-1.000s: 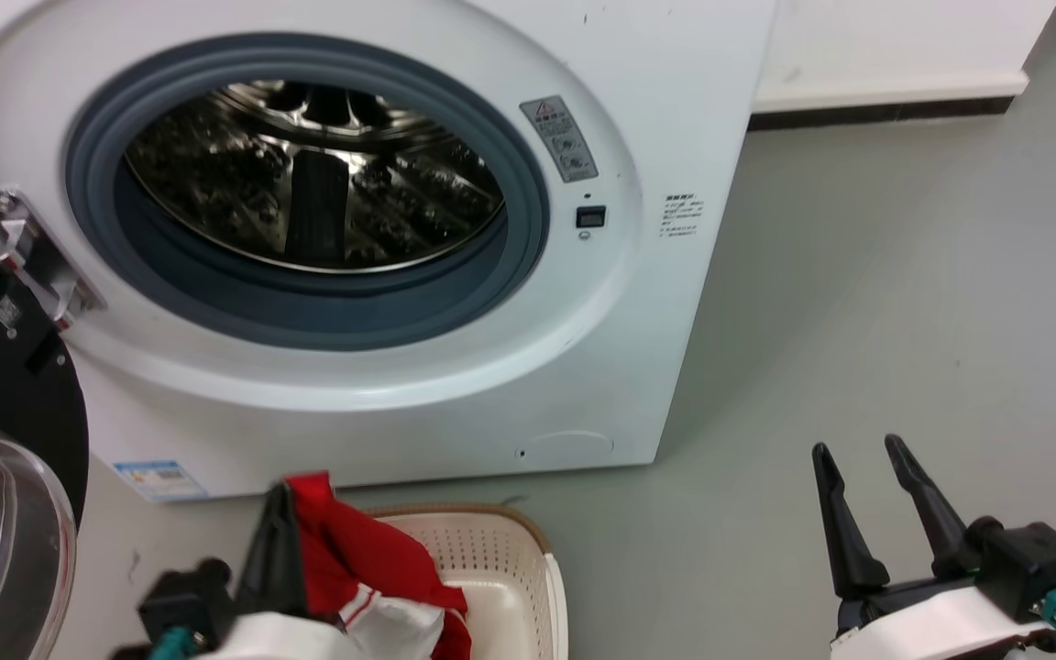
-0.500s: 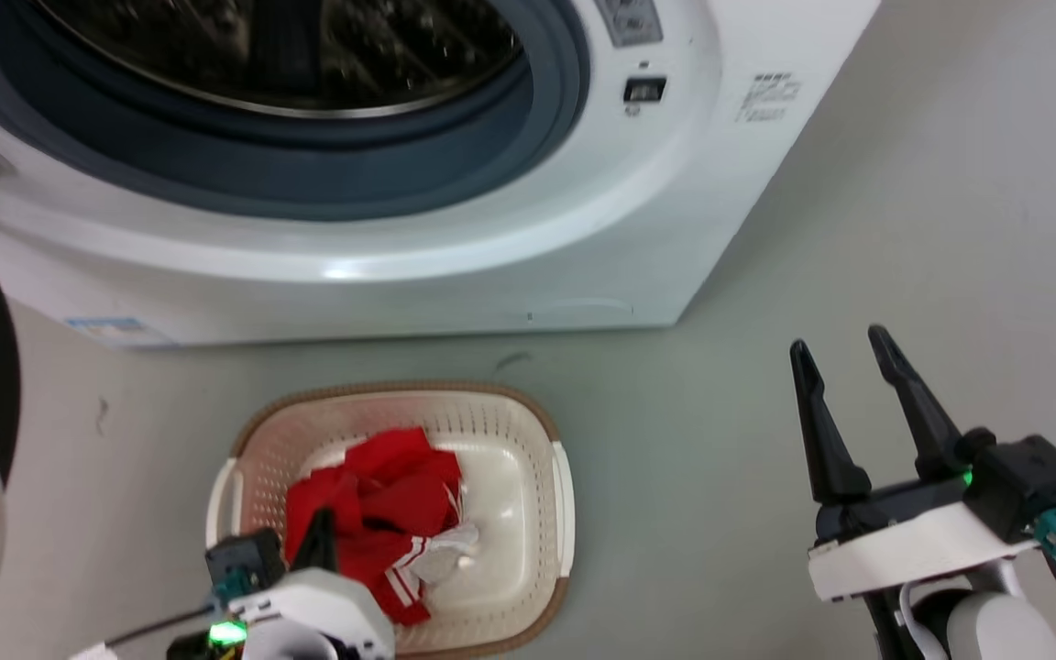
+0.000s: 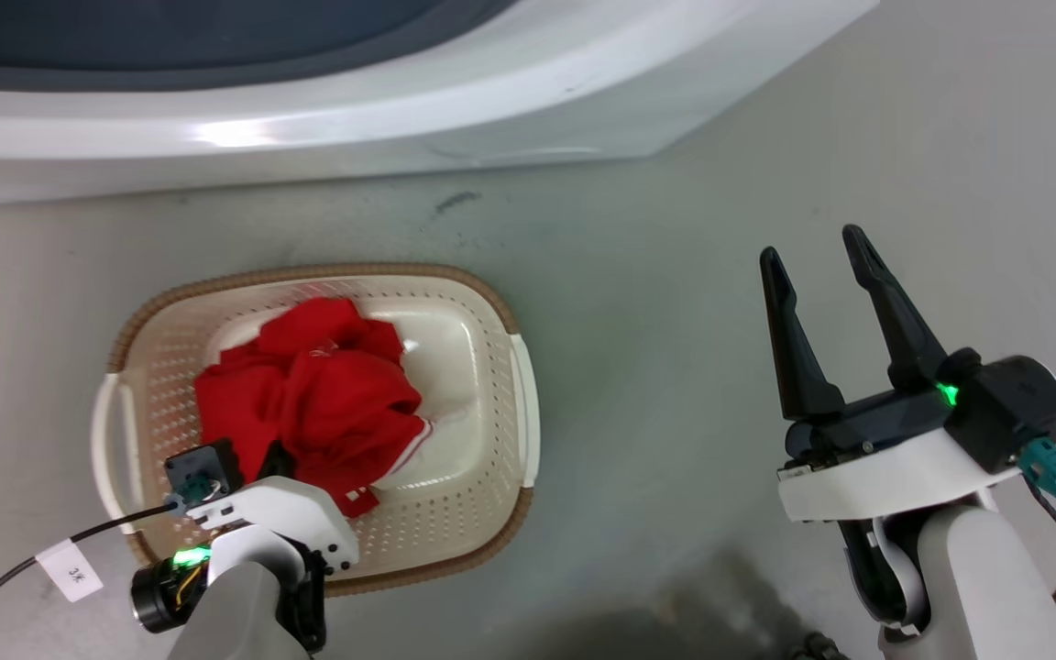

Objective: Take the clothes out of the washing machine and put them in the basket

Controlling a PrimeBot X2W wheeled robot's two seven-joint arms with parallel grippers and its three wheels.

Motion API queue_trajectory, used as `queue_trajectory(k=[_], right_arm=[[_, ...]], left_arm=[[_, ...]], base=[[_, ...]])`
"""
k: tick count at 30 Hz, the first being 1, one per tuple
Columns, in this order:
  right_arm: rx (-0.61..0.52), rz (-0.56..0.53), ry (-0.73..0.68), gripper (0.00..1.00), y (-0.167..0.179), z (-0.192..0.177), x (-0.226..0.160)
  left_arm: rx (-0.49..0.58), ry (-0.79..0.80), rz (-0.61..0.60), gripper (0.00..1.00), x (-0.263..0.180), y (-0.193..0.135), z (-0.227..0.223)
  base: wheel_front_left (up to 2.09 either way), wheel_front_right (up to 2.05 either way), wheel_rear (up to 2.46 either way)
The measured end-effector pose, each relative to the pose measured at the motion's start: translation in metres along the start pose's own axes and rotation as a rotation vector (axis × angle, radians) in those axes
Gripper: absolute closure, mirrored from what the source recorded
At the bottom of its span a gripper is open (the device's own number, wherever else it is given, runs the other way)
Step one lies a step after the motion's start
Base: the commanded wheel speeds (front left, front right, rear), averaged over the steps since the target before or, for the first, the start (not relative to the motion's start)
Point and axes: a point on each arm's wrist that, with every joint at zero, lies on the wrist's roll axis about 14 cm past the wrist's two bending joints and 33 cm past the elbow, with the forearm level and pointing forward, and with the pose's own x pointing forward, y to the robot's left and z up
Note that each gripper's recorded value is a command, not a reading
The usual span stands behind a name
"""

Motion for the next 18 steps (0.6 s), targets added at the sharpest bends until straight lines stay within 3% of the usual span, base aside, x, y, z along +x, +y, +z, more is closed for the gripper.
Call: queue_trajectory(k=[5, 6, 7, 8, 12, 18], right_arm=[[0.005, -0.032, 0.039, 0.0, -0.013, -0.019, 0.001], [0.003, -0.04, 0.042, 0.0, -0.016, -0.021, 0.0], [0.002, -0.046, 0.05, 0.0, -0.018, -0.023, -0.002], [0.0, -0.052, 0.054, 0.0, -0.02, -0.024, -0.003], [-0.015, -0.063, 0.042, 0.0, -0.023, -0.018, -0.007], [-0.068, -0.118, 0.005, 0.0, -0.033, 0.008, -0.042]], left_arm=[[0.002, 0.109, 0.02, 1.0, 0.014, 0.001, -0.032], [0.002, 0.121, 0.018, 0.95, 0.015, -0.001, -0.035], [0.0, 0.125, 0.018, 0.61, 0.016, -0.002, -0.036], [0.0, 0.132, 0.016, 0.0, 0.015, -0.003, -0.038], [-0.009, 0.113, 0.008, 0.0, 0.01, -0.006, -0.03], [0.012, -0.087, -0.066, 0.0, -0.024, -0.016, 0.026]], base=[[0.0, 0.0, 0.0], [0.0, 0.0, 0.0], [0.0, 0.0, 0.0], [0.0, 0.0, 0.0], [0.0, 0.0, 0.0], [0.0, 0.0, 0.0]])
